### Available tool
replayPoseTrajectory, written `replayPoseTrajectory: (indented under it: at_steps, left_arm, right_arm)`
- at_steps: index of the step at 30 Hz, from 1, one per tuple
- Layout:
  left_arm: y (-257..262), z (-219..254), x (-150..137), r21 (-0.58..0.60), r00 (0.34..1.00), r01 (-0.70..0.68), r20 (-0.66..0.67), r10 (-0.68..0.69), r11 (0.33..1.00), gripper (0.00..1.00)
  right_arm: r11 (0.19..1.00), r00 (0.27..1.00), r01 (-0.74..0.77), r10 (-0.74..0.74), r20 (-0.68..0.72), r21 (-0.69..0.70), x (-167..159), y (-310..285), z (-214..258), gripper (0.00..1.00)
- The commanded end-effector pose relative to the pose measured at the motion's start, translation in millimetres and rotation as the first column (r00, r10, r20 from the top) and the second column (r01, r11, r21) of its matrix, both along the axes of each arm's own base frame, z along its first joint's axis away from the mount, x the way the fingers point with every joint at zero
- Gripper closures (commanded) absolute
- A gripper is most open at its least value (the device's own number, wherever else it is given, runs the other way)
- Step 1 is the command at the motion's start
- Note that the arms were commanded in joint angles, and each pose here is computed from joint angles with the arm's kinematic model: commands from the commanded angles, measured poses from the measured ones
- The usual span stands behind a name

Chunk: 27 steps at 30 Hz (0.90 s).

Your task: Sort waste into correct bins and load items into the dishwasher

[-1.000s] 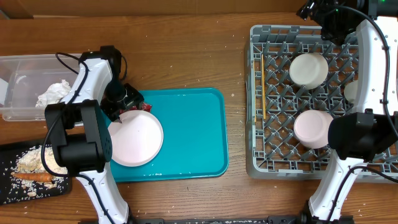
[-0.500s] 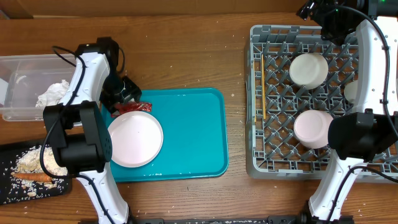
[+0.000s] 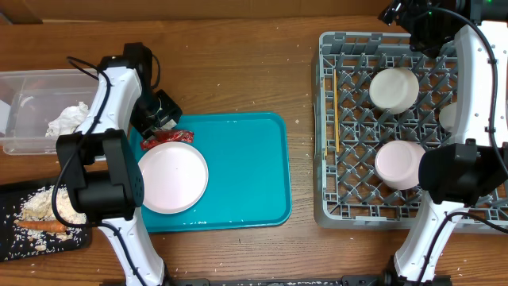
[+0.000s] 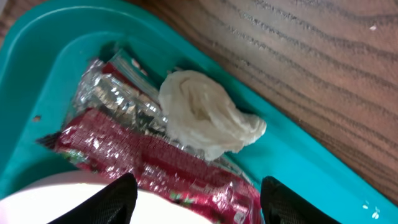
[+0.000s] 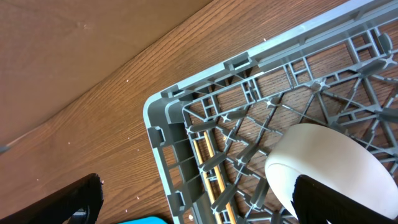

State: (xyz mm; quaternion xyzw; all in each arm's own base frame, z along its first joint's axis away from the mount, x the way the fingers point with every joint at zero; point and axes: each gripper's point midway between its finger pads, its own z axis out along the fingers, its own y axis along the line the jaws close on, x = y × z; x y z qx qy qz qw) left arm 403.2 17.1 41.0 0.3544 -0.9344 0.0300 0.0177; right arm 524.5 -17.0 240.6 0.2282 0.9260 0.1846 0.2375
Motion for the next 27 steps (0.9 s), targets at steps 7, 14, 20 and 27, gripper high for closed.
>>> replayPoseTrajectory:
  at_steps: [7,14,20,27]
  left_arm:
    - [-5.3,-3.6,-7.9,-0.005,1.0,-0.011,-0.006,0.011,1.0,0.39]
    - [-16.6,-8.2,-12.6,-0.003,1.0,0.018,-0.021,-0.018,1.0,0.42]
    - [-20.0,-14.0,-18.0,-0.003,0.999,0.024,-0.037,-0.024,1.0,0.56]
    - [-20.2,-12.6,-20.0,-0.005,0.999,0.027,-0.046,-0.027,1.0,0.96]
  right_arm:
    - [1.0,0.998,0.004,-0.004,0.06,0.0,-2.9,0.8,26.6,0.0]
    - [1.0,0.998,0.004,-0.004,0.06,0.0,-2.9,0.8,26.6,0.0]
    - [1.0,0.998,0.004,-0.004,0.061,0.0,-2.9,0.8,26.6,0.0]
    - [1.0,0.998,0.004,-0.004,0.06,0.0,-2.9,0.8,26.6,0.0]
